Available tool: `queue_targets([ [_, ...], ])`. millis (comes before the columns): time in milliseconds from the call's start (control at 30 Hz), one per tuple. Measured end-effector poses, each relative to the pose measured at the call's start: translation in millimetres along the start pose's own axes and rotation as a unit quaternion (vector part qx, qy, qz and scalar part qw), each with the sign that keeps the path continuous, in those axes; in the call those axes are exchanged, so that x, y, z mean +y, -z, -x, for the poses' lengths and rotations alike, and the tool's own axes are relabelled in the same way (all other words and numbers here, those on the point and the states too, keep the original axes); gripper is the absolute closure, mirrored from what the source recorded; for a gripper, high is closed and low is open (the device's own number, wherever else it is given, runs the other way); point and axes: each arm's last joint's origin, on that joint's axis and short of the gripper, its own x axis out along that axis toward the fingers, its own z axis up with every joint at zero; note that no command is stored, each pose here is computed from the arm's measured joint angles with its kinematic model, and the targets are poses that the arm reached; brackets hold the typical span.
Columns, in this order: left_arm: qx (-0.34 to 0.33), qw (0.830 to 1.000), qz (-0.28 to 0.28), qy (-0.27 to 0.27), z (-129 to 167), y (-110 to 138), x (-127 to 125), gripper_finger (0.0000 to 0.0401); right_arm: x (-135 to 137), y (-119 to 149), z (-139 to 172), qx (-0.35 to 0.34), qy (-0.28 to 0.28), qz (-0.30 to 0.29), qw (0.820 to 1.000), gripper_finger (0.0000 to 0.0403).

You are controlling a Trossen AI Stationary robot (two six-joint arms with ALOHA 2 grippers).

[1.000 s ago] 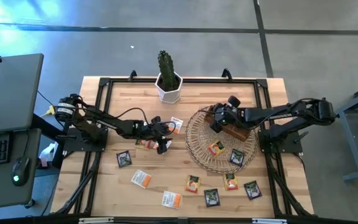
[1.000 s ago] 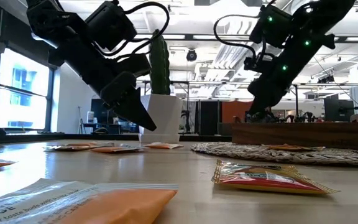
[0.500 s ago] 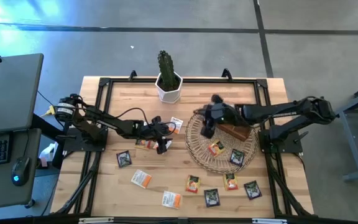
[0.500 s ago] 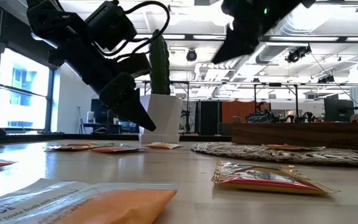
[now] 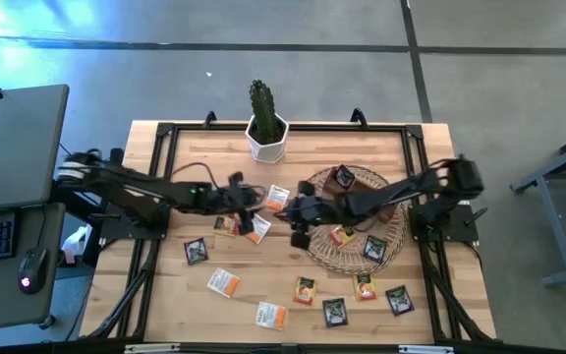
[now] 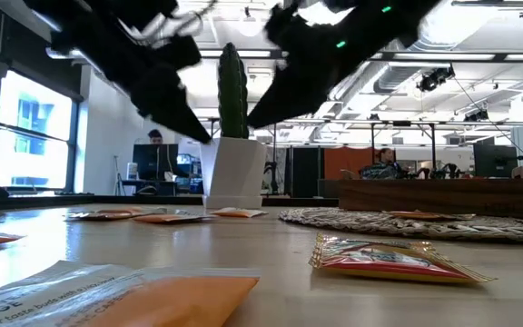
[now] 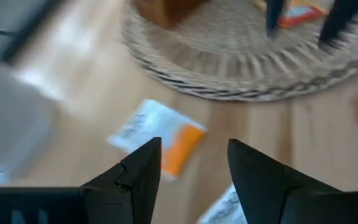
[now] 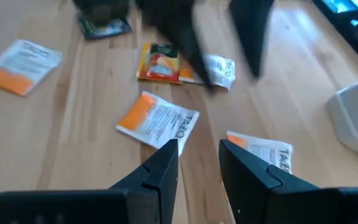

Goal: Pick & Place Tea
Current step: Put the white tea bag into the middle section of the wooden organizer

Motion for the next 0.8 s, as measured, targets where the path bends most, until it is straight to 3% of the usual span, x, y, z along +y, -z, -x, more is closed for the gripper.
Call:
queue_targets([
  [200,-0.004,0.998,-0.004,-0.059,56,-4,24,0.0219,-5,-29,-30,0.02,-0.001,0.009,1.0,0.0289],
  [400,0.037,0.998,0.028,-0.038,91,10,36,0.0219,-20,-50,-42,0.025,0.009,0.009,1.0,0.0289],
  [567,0.106,0.993,0.049,-0.021,92,29,36,0.0219,-32,-48,-54,0.008,-0.024,-0.021,0.999,0.0289],
  [800,0.15,0.987,0.057,-0.025,66,66,29,0.0219,-26,-27,-74,0.018,-0.053,-0.03,0.998,0.0289],
])
